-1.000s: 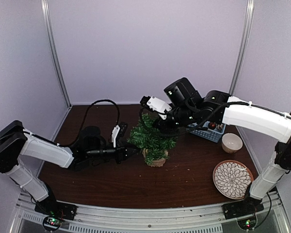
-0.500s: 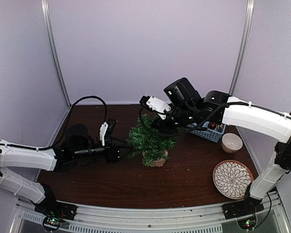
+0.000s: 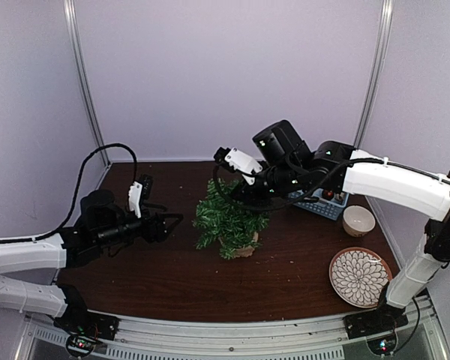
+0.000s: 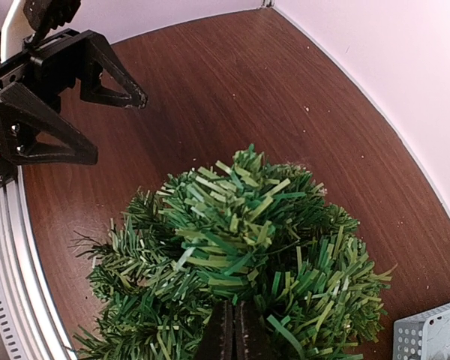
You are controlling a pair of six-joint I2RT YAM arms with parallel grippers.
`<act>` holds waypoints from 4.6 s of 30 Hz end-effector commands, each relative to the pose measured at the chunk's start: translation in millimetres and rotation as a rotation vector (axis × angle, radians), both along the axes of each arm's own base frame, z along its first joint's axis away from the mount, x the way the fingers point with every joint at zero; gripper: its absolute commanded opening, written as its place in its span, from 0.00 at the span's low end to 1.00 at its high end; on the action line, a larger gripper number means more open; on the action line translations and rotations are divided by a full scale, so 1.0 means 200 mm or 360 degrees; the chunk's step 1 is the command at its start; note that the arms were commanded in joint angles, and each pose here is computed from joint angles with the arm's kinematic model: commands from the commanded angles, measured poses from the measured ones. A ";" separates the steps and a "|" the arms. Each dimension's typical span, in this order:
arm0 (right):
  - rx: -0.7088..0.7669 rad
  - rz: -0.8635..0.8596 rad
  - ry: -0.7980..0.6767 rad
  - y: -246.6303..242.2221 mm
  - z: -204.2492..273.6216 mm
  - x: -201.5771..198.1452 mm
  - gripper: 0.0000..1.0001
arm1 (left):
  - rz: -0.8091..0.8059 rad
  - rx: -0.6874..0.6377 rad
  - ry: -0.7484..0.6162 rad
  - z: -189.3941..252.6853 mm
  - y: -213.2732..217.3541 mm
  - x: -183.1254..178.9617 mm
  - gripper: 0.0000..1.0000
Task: Decorate the small christmas tree
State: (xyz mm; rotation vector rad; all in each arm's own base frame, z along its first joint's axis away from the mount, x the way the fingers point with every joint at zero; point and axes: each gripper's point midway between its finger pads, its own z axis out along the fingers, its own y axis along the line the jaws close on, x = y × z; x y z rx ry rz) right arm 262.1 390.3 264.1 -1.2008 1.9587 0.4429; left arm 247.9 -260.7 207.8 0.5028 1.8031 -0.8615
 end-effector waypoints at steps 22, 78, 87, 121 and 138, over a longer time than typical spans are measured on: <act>0.0092 0.0017 0.0020 0.05 0.07 -0.01 0.00 | 0.0186 0.0068 0.0053 -0.09 0.08 0.09 0.76; 0.0095 -0.0050 -0.0134 0.04 0.19 0.14 0.89 | 0.0263 0.0071 0.0103 -0.07 0.13 0.16 0.83; 0.0353 -0.0207 -0.0120 -0.20 0.39 0.24 1.00 | 0.0266 0.0074 0.0107 -0.04 0.13 0.18 0.85; 0.0421 -0.1235 0.0468 -1.35 -0.57 1.36 0.59 | 0.0310 0.0085 0.0189 -0.06 0.14 0.29 0.87; 0.0272 -0.1056 0.0616 -1.25 -0.87 1.29 0.49 | 0.0287 0.0082 0.0188 -0.06 0.12 0.30 0.87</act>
